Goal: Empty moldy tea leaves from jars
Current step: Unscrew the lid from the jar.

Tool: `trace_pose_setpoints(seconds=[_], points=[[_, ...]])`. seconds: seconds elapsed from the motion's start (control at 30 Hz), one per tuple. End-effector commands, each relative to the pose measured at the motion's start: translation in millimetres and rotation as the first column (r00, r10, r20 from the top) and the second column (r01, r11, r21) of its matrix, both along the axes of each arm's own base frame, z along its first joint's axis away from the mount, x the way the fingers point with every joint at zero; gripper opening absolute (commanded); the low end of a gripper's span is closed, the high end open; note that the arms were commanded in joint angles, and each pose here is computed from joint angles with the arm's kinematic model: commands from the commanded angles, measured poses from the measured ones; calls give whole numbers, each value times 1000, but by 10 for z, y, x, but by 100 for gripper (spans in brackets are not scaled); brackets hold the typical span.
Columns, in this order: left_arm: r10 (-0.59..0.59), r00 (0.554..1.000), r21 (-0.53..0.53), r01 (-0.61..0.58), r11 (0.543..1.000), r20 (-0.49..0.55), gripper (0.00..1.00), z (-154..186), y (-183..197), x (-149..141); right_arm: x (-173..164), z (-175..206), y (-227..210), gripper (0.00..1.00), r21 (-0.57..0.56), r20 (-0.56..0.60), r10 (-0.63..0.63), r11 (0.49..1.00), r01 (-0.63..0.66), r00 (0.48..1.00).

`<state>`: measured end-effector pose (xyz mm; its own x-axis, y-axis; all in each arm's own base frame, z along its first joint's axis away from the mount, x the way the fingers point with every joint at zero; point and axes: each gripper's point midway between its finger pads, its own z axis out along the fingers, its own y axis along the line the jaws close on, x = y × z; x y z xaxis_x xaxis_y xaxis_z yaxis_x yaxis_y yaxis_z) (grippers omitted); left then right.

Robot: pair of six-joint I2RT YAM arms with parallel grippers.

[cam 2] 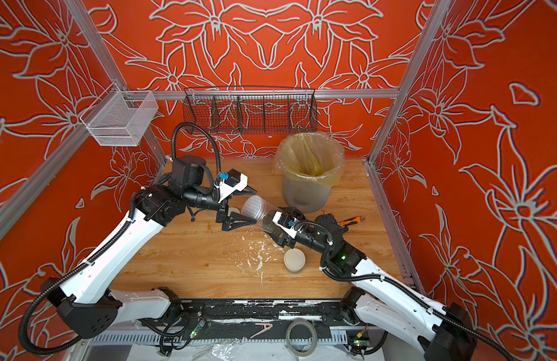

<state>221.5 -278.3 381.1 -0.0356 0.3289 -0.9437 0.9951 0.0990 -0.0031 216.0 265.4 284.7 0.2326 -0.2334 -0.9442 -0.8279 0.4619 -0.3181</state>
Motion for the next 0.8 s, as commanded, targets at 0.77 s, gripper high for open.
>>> trace_pose_setpoints(seconds=[0.77], points=[[54,996,6,-53,999,-72,74,52,-3,41,168,104,-51,33,-34,54,-80,996,82,995]])
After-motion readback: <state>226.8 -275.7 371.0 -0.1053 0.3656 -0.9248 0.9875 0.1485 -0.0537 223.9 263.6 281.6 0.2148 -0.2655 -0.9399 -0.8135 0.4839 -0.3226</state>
